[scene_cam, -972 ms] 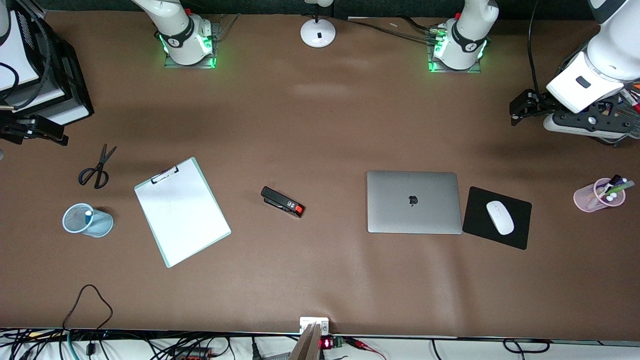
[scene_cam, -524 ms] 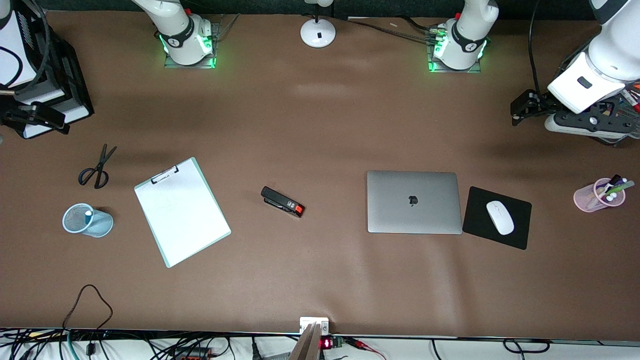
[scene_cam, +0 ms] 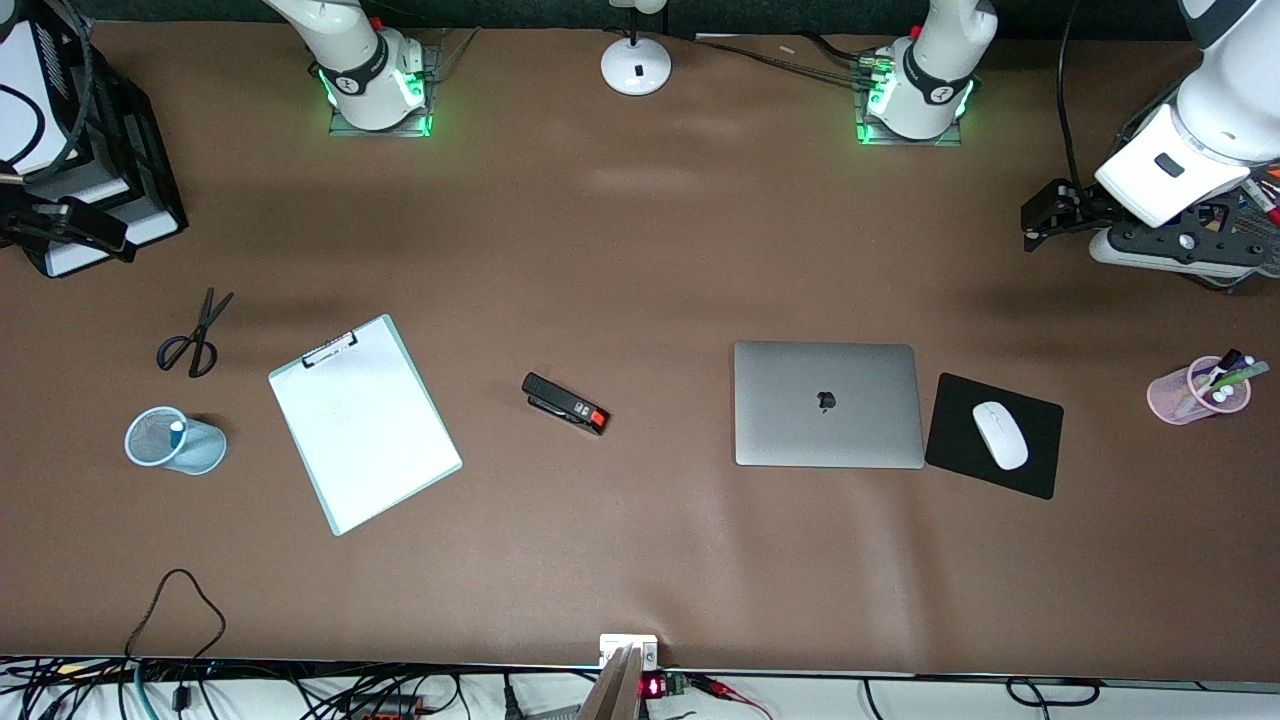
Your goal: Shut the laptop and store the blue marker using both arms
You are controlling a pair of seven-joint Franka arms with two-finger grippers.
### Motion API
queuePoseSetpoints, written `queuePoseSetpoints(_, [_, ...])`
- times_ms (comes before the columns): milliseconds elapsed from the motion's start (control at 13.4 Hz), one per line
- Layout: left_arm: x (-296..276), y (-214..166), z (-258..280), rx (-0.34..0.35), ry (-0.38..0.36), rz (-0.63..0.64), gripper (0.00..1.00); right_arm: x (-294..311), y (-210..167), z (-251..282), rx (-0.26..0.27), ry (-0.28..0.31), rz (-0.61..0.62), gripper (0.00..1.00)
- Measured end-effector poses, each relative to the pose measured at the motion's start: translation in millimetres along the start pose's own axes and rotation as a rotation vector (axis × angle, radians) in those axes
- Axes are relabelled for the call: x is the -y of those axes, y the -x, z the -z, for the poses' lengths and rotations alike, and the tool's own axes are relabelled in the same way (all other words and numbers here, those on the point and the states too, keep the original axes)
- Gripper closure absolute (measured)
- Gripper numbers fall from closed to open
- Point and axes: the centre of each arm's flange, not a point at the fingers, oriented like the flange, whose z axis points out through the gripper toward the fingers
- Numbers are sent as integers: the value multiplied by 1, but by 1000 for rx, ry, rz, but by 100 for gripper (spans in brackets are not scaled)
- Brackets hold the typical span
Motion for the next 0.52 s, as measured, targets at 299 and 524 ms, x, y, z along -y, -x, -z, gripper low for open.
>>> queuePoseSetpoints(299, [0, 0, 0, 0, 0, 0, 0, 0, 1, 0, 4, 0, 9, 0])
queuePoseSetpoints(524, [0, 0, 0, 0, 0, 0, 0, 0, 1, 0, 6, 0, 11, 0])
